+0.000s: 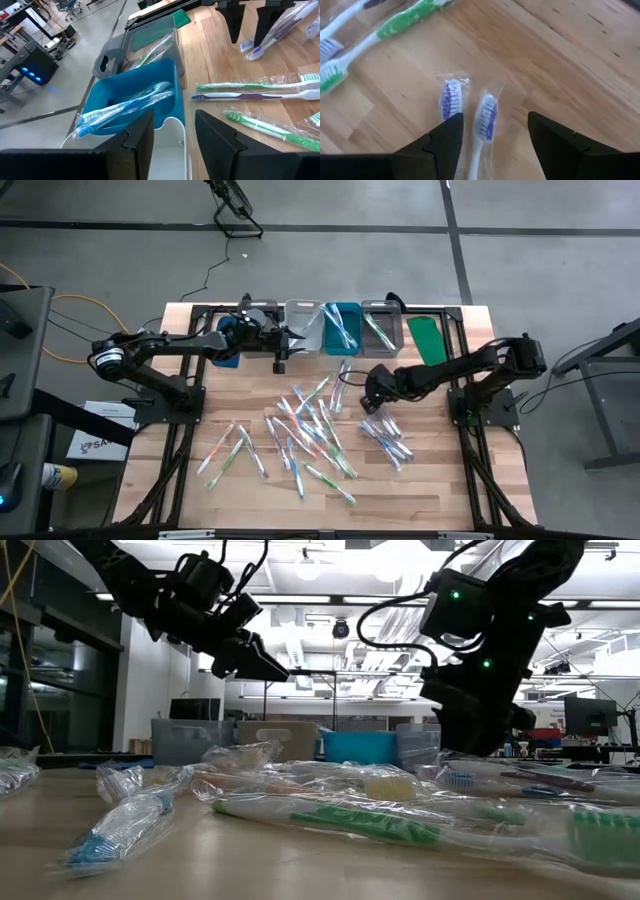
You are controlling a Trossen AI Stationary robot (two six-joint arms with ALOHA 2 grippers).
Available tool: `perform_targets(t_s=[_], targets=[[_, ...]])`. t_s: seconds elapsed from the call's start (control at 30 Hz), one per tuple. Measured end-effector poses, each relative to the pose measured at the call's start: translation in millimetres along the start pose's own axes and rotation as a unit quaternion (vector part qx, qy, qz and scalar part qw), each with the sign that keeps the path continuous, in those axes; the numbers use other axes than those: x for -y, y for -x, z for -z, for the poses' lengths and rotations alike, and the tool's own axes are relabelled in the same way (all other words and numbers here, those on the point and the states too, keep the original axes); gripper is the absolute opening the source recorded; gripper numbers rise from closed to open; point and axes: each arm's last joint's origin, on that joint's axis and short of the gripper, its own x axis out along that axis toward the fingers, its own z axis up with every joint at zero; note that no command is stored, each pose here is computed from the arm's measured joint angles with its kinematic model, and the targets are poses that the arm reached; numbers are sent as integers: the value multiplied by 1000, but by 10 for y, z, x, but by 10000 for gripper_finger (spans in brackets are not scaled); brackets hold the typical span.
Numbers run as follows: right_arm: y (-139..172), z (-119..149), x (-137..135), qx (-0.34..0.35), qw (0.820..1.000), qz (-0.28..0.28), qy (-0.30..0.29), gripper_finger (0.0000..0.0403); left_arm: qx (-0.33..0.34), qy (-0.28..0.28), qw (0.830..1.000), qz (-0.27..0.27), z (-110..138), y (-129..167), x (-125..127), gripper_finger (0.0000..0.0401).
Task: Pick & Place Toothbrushes
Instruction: Put the violet toothbrush into the gray bin
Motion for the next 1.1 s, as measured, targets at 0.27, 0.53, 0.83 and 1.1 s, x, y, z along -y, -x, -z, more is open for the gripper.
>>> perform_targets(t_s=[0.27,0.53,0.83,1.1], targets=[[7,16,145,-33,997,52,-36,215,0,0,1000,0,0,0,0,138],[10,26,164,-37,996,63,-44,215,0,0,1000,0,0,0,0,138],[19,59,202,-53,994,83,-53,143,0,0,1000,0,1,-1,1,138],[19,62,202,-56,994,82,-51,28,0,0,1000,0,1,-1,0,138]])
